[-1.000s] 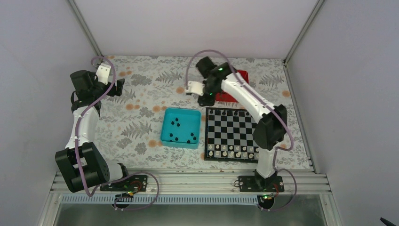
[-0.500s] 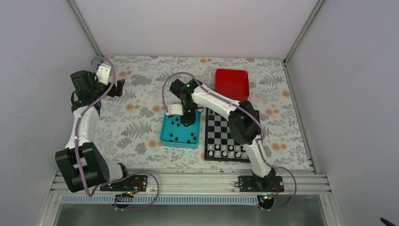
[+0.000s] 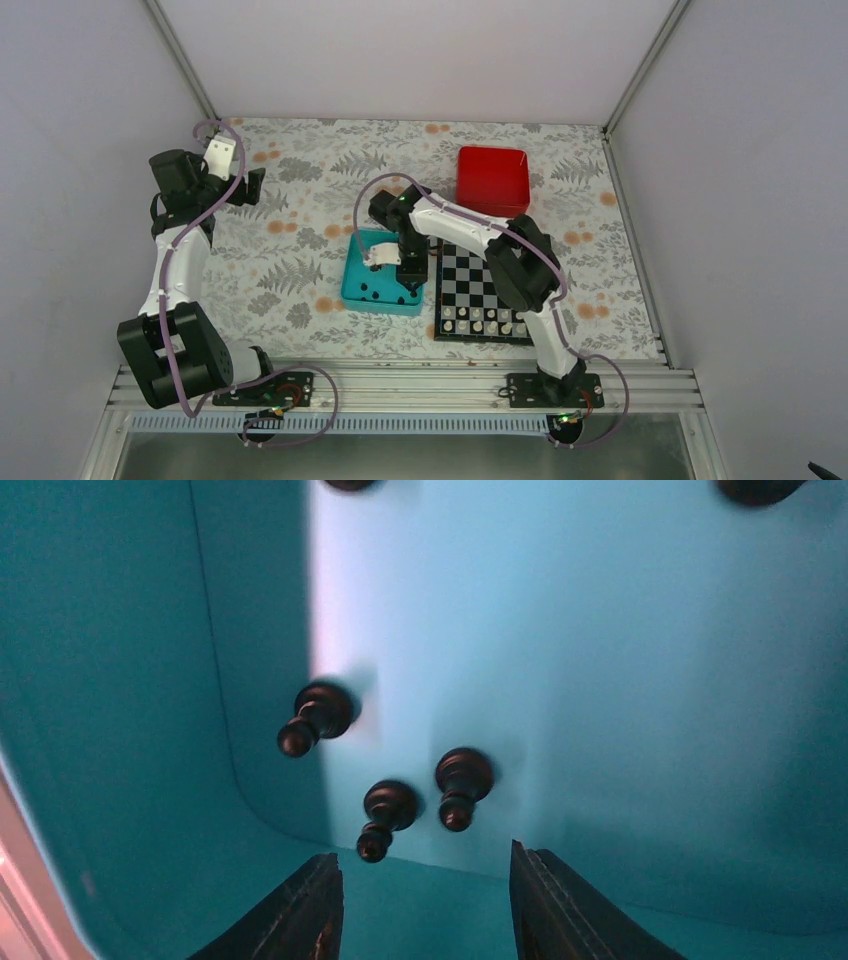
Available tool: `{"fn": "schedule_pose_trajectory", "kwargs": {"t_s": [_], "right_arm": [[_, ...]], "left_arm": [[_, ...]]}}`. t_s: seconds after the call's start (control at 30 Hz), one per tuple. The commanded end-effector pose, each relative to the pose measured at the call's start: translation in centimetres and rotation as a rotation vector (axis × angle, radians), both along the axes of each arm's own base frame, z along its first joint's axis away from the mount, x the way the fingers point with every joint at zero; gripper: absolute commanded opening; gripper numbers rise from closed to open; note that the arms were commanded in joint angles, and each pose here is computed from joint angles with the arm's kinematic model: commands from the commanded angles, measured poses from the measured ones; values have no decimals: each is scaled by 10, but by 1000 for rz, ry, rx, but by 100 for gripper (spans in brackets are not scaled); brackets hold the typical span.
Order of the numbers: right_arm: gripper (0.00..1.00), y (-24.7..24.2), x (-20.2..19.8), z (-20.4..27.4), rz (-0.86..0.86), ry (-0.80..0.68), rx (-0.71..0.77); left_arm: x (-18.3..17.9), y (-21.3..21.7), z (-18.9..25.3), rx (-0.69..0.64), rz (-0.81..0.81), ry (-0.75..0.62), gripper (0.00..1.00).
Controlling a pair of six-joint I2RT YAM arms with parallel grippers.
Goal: Set up the chess pieces on the board
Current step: Pick up the chess piece from the storage box.
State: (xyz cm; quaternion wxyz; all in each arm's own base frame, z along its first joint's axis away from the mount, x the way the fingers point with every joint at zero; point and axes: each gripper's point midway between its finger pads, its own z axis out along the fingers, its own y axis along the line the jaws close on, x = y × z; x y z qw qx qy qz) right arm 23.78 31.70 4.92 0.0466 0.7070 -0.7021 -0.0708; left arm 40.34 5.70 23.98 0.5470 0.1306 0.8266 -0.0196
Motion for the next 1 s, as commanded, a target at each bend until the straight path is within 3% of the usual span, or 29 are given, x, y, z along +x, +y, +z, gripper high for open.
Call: {"fn": "schedule_pose_trajectory", "kwargs": {"t_s": [0.0,0.4,0.63,0.83,0.97], "right_arm": [[45,-4,-2,2,-29,-30,4],[43,5,3,-14,-20,-21,8],[33,6,0,-17,-16,-1,14],[33,10,2,-15,-19,-9,30],[22,12,3,-13,-19,-12,34]], "left_arm": [[1,2,9,2,-1,-29,100],[-1,3,9,6,4,-29,100],[0,3,7,4,3,-25,100],[0,4,7,3,2,-25,100],[-1,3,8,4,2,-28,100]]}}
